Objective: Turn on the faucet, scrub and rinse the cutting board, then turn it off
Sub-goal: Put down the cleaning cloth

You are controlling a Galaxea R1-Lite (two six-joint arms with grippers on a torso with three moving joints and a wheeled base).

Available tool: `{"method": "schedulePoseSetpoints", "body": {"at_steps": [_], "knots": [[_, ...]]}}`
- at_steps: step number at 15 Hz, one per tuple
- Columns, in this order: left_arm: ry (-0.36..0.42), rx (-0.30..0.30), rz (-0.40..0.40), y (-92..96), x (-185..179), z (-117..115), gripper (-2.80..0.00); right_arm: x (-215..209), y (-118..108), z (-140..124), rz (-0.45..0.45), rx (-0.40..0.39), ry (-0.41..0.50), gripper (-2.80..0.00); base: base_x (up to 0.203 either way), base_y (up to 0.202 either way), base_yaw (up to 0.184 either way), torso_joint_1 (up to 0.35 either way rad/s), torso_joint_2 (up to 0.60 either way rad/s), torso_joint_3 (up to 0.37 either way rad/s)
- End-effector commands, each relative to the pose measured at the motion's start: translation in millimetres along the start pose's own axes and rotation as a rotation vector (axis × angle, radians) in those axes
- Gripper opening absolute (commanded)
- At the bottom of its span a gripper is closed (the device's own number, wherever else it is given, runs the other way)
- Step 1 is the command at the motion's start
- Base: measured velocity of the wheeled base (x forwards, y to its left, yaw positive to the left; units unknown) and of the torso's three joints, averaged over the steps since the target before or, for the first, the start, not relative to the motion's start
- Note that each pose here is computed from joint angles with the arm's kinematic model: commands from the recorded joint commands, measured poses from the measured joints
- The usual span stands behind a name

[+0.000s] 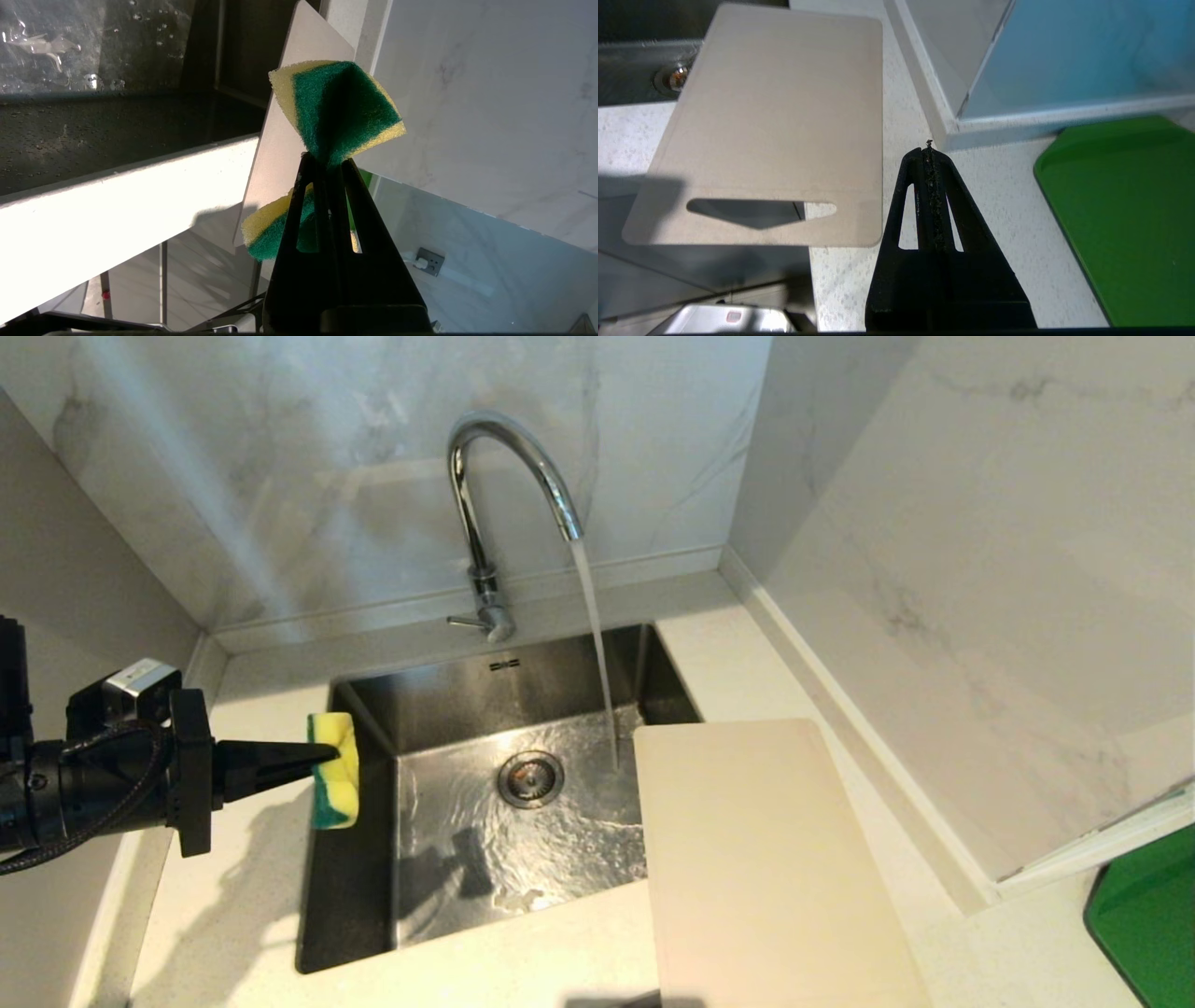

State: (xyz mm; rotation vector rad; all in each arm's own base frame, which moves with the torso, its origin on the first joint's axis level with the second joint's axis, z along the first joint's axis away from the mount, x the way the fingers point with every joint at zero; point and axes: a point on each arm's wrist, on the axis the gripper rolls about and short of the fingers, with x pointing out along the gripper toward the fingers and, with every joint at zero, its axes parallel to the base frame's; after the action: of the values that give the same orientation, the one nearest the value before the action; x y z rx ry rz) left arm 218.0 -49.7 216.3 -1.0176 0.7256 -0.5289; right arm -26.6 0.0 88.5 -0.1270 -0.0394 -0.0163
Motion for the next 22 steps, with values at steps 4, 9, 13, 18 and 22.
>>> {"method": "schedulePoseSetpoints", "body": {"at_steps": [4,9,13,18,22], "knots": [[0.004,-0.004,0.002,0.9,2.6,1.6,-2.8,3.2,2.9,-13.4,0.059,0.017,0.038,-2.8,0.0,0.0,0.0,0.0,0.0,0.0],[-0.003,0.005,-0.005,-4.2,2.4,4.7,-2.8,3.2,2.7,-13.4,0.049,0.043,0.04,-2.8,0.0,0.0,0.0,0.0,0.0,0.0],[0.052,0.065,0.078,-19.5,-0.3,12.5,-2.8,3.2,2.6,-13.4,0.043,0.045,0.041,-2.8,0.0,0.0,0.0,0.0,0.0,0.0],[0.138,0.367,0.582,-1.6,10.6,23.8,-2.8,3.2,2.6,-13.2,0.041,0.063,0.04,-2.8,0.0,0.0,0.0,0.0,0.0,0.0],[0.186,0.293,0.736,41.1,18.5,35.4,-2.8,3.3,2.2,-13.4,0.025,0.096,0.04,-2.8,0.0,0.0,0.0,0.0,0.0,0.0]]}}
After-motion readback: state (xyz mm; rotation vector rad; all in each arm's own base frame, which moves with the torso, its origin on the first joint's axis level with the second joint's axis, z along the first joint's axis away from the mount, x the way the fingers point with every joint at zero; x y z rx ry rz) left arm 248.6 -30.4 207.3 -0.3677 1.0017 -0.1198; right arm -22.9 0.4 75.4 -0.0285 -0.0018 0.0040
